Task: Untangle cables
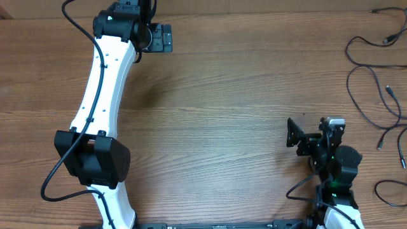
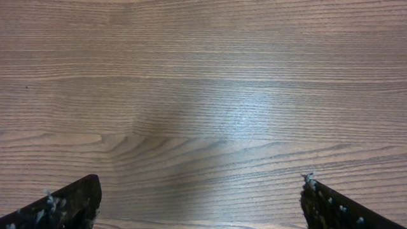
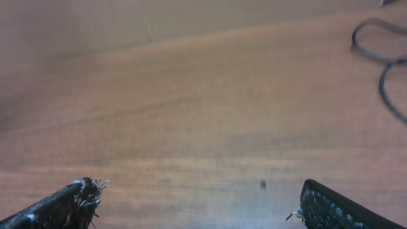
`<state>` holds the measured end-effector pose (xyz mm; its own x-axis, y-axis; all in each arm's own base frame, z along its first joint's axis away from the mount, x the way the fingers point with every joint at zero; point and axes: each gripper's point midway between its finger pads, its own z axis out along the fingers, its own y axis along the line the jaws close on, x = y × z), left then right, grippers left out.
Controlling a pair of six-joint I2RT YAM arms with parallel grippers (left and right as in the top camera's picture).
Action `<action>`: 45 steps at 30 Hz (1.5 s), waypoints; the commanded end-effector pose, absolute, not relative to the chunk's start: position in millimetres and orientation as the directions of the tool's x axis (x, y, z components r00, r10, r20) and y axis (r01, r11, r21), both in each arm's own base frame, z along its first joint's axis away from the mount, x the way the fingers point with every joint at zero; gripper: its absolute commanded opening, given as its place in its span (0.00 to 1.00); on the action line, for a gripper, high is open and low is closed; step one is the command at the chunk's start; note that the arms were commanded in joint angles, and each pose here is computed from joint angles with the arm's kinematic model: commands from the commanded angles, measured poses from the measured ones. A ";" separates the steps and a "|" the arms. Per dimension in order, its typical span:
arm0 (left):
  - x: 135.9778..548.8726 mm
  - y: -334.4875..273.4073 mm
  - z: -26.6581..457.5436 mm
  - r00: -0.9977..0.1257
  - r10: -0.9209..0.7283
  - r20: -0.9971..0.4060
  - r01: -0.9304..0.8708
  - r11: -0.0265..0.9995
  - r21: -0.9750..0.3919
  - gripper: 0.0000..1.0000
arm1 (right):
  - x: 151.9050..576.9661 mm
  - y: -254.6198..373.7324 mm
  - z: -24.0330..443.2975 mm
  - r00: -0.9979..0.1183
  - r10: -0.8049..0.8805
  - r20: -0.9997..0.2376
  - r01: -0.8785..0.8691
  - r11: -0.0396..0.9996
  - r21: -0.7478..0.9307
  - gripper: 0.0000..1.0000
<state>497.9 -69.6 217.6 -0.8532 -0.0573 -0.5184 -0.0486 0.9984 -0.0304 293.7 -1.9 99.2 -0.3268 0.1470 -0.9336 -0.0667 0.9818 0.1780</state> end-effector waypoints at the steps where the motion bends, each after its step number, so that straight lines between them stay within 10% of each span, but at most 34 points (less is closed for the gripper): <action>1: 501.6 -65.2 215.6 -0.853 -0.041 -0.520 -0.040 0.999 -0.012 1.00 | 285.1 -1.6 84.3 -0.355 0.160 -0.921 -0.055 0.980 0.191 1.00; 27: 505.7 -65.6 218.1 -0.843 -0.043 -0.536 -0.041 0.999 -0.015 1.00 | 229.4 8.2 -2.6 -0.699 0.221 -0.680 0.044 0.963 0.267 1.00; 45: 506.6 -65.7 218.7 -0.841 -0.043 -0.540 -0.041 0.999 -0.015 1.00 | 227.8 8.5 -4.3 -0.706 0.222 -0.673 0.046 0.962 0.268 1.00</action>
<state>502.1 -70.2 220.2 -0.8428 -0.0560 -0.5354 -0.0457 0.9984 -0.0325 237.2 7.7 7.1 -0.6732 0.1979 -0.7125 0.0191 0.9679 0.2507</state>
